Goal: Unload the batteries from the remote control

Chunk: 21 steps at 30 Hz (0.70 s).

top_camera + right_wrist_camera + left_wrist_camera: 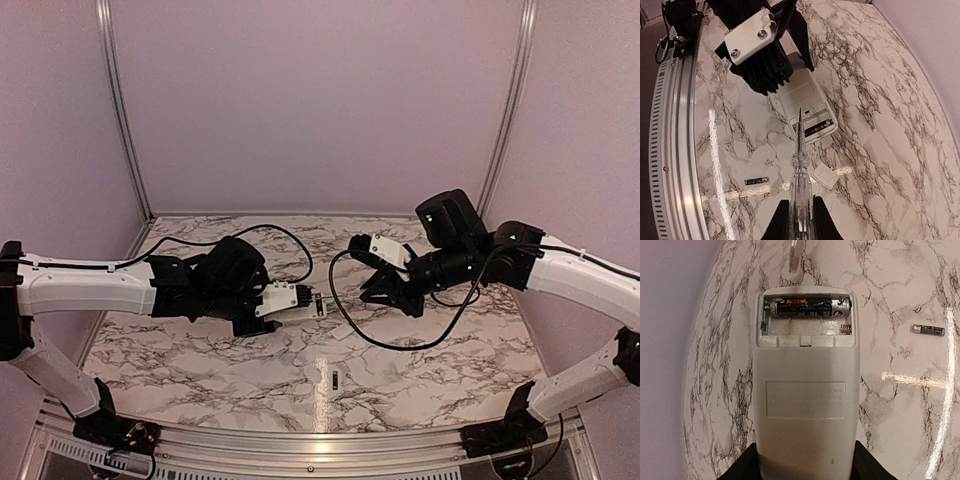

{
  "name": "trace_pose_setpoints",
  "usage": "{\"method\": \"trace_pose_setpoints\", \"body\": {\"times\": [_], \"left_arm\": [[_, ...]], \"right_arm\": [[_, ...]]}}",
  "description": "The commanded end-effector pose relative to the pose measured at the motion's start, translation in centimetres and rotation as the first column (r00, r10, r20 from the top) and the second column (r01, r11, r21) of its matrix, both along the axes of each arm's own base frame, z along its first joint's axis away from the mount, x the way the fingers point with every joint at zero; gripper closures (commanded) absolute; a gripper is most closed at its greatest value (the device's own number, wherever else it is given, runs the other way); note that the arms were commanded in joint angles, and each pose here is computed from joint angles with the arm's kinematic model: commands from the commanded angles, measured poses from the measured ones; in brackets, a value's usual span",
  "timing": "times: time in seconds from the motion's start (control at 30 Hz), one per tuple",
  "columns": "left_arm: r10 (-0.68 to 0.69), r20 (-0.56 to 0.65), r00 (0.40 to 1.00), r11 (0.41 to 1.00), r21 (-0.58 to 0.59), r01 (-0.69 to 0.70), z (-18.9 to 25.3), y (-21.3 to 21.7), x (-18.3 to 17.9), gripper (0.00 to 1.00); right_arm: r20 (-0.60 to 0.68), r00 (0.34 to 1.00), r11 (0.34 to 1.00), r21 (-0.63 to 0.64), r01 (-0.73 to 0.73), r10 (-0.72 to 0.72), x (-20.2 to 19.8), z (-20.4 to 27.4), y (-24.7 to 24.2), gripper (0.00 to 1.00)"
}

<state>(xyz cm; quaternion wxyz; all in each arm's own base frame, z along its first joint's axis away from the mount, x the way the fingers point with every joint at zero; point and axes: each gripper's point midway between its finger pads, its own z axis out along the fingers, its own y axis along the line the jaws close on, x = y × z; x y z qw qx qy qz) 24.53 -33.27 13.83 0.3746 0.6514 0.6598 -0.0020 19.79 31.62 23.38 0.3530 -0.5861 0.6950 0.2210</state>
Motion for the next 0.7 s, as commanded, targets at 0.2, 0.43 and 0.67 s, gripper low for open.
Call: {"method": "trace_pose_setpoints", "body": {"times": [0.2, 0.43, 0.67], "left_arm": [[0.133, -0.016, 0.991, 0.989, -0.059, -0.133, 1.9, -0.2, 1.3, 0.81], [0.246, -0.009, 0.969, 0.967, -0.072, -0.246, 1.9, -0.2, 2.7, 0.8], [0.274, 0.02, 0.962, 0.961, -0.034, -0.273, 0.9, -0.2, 2.3, 0.8]], "right_arm": [[-0.196, 0.94, 0.946, 0.115, 0.305, -0.279, 1.0, 2.0, -0.8, 1.0], [-0.355, 0.833, 0.882, 0.043, 0.469, -0.425, 1.0, 1.6, -1.7, 1.0], [-0.492, 0.719, 0.848, -0.083, 0.523, -0.491, 0.0, 0.3, -1.7, 1.0]]}}
